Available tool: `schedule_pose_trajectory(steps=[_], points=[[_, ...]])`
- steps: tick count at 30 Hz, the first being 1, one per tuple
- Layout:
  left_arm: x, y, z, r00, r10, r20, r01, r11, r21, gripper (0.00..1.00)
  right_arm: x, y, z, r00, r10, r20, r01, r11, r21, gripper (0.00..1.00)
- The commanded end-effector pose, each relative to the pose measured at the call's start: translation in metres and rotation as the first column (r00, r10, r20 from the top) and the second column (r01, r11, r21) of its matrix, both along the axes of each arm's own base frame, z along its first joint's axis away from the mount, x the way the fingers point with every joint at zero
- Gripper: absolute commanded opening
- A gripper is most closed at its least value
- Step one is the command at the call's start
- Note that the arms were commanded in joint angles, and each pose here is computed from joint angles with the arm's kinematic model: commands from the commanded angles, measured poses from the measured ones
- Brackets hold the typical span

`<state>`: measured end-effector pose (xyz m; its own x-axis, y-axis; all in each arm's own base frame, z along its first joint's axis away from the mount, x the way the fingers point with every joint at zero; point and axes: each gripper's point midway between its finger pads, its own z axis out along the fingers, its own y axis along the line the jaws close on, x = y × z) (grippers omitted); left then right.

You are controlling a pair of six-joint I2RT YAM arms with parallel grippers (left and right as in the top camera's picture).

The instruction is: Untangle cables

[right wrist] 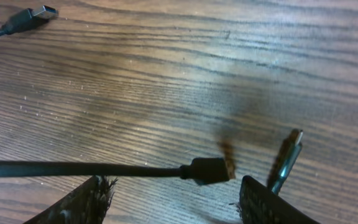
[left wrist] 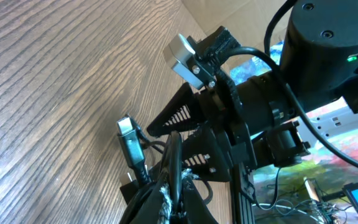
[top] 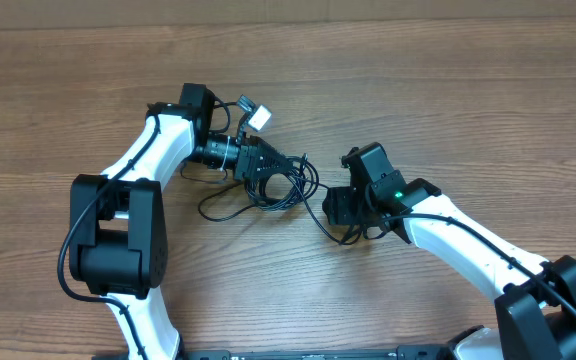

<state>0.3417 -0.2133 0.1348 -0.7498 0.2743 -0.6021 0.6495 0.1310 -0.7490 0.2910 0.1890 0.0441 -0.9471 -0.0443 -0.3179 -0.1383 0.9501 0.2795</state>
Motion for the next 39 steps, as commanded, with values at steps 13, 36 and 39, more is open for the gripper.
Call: schedule_pose_trajectory(steps=[13, 36, 39], points=[[0.002, -0.003, 0.021, 0.998, 0.008, -0.068, -0.016, 0.993, -0.119, 0.04, 0.016, -0.004, 0.005, 0.993, 0.059, 0.104, -0.052, 0.997, -0.064, 0.61], [0.002, -0.004, 0.023, 0.996, 0.010, -0.084, -0.021, 0.992, -0.127, 0.04, 0.021, -0.004, -0.010, 0.960, 0.169, 0.224, -0.151, 0.984, -0.096, 0.05], [0.002, -0.003, 0.020, 0.997, 0.011, -0.079, -0.020, 0.993, -0.112, 0.04, 0.018, -0.006, -0.003, 0.959, 0.168, 0.226, -0.150, 0.984, -0.095, 0.04]])
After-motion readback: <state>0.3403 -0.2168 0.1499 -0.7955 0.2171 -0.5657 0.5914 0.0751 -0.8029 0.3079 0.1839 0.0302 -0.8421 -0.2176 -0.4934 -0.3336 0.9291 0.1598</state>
